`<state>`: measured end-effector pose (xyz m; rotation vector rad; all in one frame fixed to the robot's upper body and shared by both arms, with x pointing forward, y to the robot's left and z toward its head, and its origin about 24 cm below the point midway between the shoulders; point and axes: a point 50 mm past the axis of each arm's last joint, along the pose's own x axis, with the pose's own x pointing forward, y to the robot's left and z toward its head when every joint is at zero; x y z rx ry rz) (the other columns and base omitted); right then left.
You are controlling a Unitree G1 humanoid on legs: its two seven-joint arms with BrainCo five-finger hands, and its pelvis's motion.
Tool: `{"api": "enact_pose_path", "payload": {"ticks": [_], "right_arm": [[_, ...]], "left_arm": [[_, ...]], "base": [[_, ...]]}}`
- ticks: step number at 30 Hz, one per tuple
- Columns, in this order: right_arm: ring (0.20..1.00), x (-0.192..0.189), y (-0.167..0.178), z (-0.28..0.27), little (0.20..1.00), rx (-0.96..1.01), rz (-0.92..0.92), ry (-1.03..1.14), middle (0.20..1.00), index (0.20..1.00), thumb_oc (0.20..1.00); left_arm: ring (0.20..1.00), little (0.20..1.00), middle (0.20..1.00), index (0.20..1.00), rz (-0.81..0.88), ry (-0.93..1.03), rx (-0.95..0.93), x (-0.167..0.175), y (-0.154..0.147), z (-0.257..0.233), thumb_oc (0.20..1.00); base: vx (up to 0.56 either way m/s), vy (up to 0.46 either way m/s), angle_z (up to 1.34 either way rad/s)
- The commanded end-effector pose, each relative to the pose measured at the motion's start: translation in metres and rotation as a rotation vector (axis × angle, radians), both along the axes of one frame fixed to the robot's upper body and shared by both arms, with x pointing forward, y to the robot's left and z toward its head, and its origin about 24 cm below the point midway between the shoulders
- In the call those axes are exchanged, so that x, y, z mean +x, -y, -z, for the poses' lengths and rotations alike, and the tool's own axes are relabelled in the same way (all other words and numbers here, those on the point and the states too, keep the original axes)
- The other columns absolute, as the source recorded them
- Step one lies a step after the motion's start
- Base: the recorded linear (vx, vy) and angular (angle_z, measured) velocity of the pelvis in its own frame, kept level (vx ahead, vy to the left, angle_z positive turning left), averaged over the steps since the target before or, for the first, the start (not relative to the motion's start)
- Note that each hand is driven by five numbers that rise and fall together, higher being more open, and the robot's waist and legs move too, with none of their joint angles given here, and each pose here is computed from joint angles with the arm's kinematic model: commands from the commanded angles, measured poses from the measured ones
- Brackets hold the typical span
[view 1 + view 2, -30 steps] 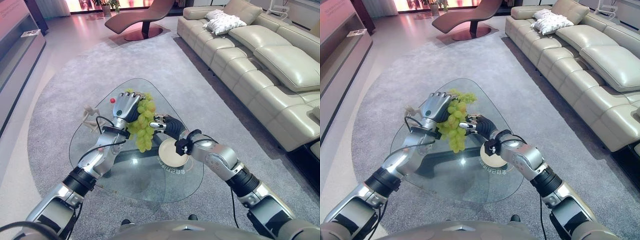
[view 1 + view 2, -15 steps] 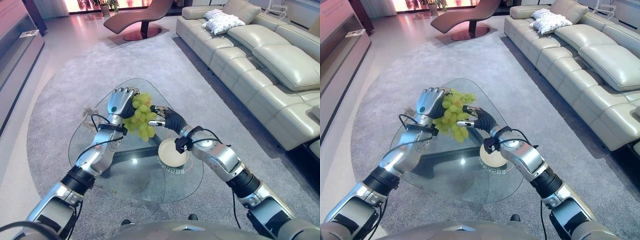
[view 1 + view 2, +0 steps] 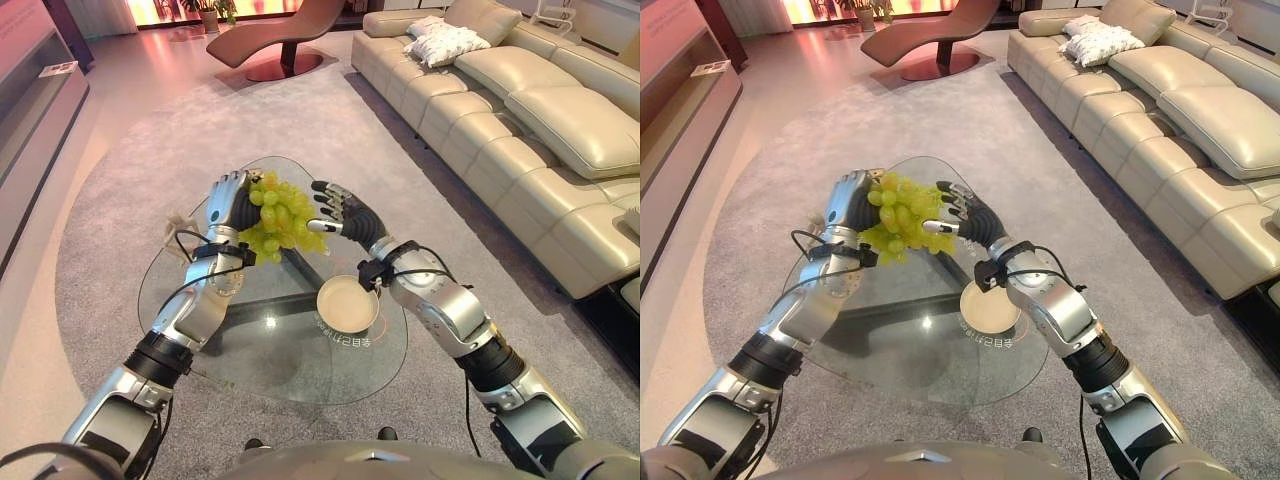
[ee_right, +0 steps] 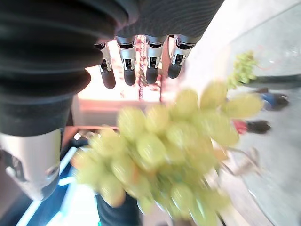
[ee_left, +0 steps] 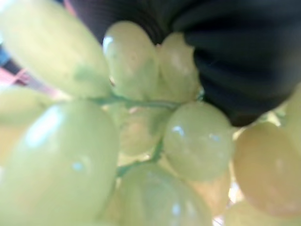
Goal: Pick up fruits into the plate
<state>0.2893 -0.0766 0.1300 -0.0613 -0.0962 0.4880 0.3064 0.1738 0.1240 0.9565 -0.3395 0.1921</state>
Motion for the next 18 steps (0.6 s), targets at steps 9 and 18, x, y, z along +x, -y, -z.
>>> {"api": "enact_pose_path", "payload": {"ticks": [9,18], "right_arm": [[1.0,-0.009,0.035,-0.068,1.0,0.093,0.36,0.503,1.0,1.0,1.0],[1.0,-0.009,0.04,-0.057,1.0,0.124,0.314,0.415,1.0,1.0,1.0]], "left_arm": [[0.2,0.2,0.2,0.2,-0.031,0.145,-0.068,0.003,-0.014,-0.035,0.2],[0.2,0.2,0.2,0.2,-0.074,0.169,-0.027,-0.004,-0.027,-0.035,0.2]], "base": [[0.0,0.012,0.0],[0.0,0.0,0.0]]}}
